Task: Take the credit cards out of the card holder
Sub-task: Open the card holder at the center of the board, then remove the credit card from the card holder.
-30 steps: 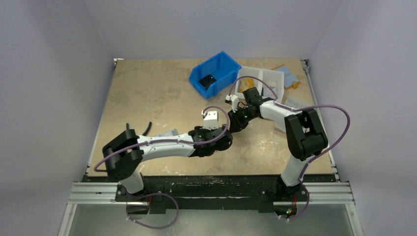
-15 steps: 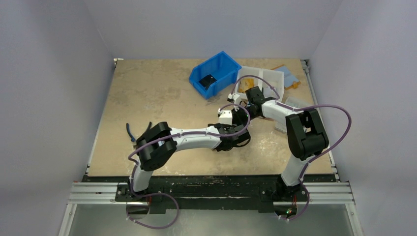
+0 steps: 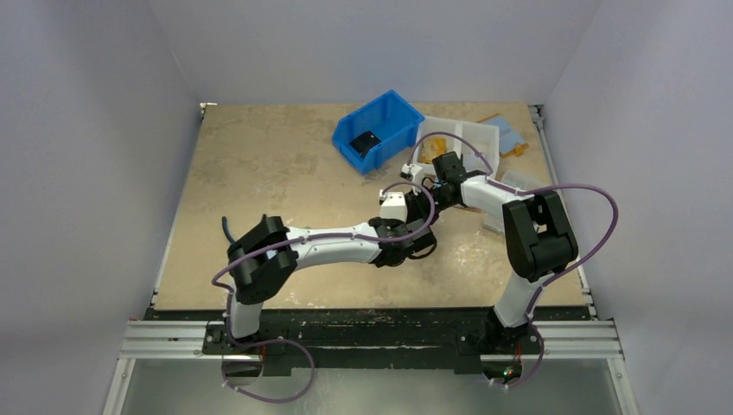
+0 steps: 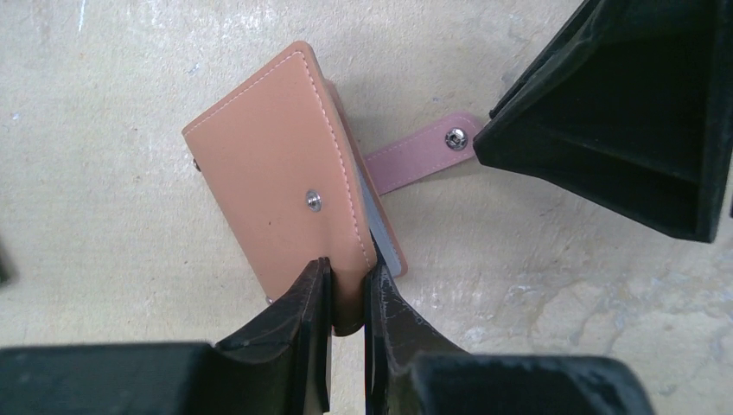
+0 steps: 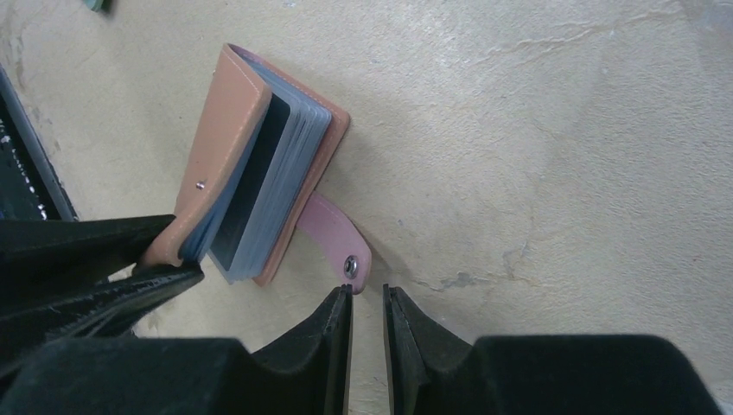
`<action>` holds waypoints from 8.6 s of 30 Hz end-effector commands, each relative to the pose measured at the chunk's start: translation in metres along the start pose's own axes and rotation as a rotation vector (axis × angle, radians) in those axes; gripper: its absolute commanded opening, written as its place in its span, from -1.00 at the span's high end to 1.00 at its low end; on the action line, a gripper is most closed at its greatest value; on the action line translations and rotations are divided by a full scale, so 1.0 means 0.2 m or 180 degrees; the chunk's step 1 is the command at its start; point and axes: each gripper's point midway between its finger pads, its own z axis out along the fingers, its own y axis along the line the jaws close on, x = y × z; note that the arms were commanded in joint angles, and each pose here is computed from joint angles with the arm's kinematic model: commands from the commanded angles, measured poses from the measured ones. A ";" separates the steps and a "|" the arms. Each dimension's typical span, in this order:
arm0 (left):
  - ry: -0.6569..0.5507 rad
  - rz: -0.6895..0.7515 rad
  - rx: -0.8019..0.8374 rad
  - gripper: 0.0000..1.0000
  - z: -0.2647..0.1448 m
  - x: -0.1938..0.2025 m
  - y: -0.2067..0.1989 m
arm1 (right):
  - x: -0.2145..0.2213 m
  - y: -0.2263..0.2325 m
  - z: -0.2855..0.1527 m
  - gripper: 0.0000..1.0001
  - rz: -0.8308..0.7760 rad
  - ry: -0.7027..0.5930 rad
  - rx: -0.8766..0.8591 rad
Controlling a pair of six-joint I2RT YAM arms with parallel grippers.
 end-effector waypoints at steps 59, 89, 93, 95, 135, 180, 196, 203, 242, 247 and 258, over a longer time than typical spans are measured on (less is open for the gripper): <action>-0.0517 -0.1150 0.2050 1.00 -0.22 0.14 0.61 | -0.04 0.39 0.14 1.00 -0.0589 0.0203 -0.0459; -0.0400 -0.1184 0.1521 -0.48 -0.24 0.15 0.79 | -0.10 0.38 -0.01 0.66 -0.0910 0.0027 -0.0515; -0.0427 -0.1194 0.1499 -0.51 -0.28 0.11 0.81 | -0.11 0.43 -0.05 0.42 -0.1045 -0.0038 -0.0674; -0.0448 -0.1159 0.1483 -0.52 -0.31 0.07 0.81 | -0.11 0.45 -0.07 0.33 -0.1101 -0.0079 -0.0716; 0.0012 -0.0914 0.1305 -0.57 -0.13 0.13 0.77 | -0.09 0.71 0.30 0.74 -0.0714 -0.0007 -0.0807; 0.0067 -0.1129 0.1563 0.36 -0.08 0.04 0.64 | -0.10 0.69 0.24 0.33 -0.0482 0.0051 -0.1052; -0.0399 -0.0842 0.1310 -0.09 -0.26 -0.18 0.78 | -0.18 0.62 0.13 0.27 -0.0498 -0.0147 -0.1052; -0.0420 -0.0872 0.2041 -0.19 -0.37 -0.25 0.55 | -0.19 0.59 0.08 0.26 -0.0596 -0.0181 -0.1072; 0.0349 0.0126 0.0330 -0.10 0.05 0.12 0.46 | -0.19 0.47 0.06 0.27 -0.0473 -0.0211 -0.0881; 0.0349 0.0170 0.0178 0.39 0.06 0.16 0.54 | -0.19 0.47 0.06 0.27 -0.0481 -0.0219 -0.0889; 0.0197 -0.0688 0.0718 0.82 -0.02 0.06 0.65 | -0.19 0.47 0.05 0.27 -0.0517 -0.0223 -0.0884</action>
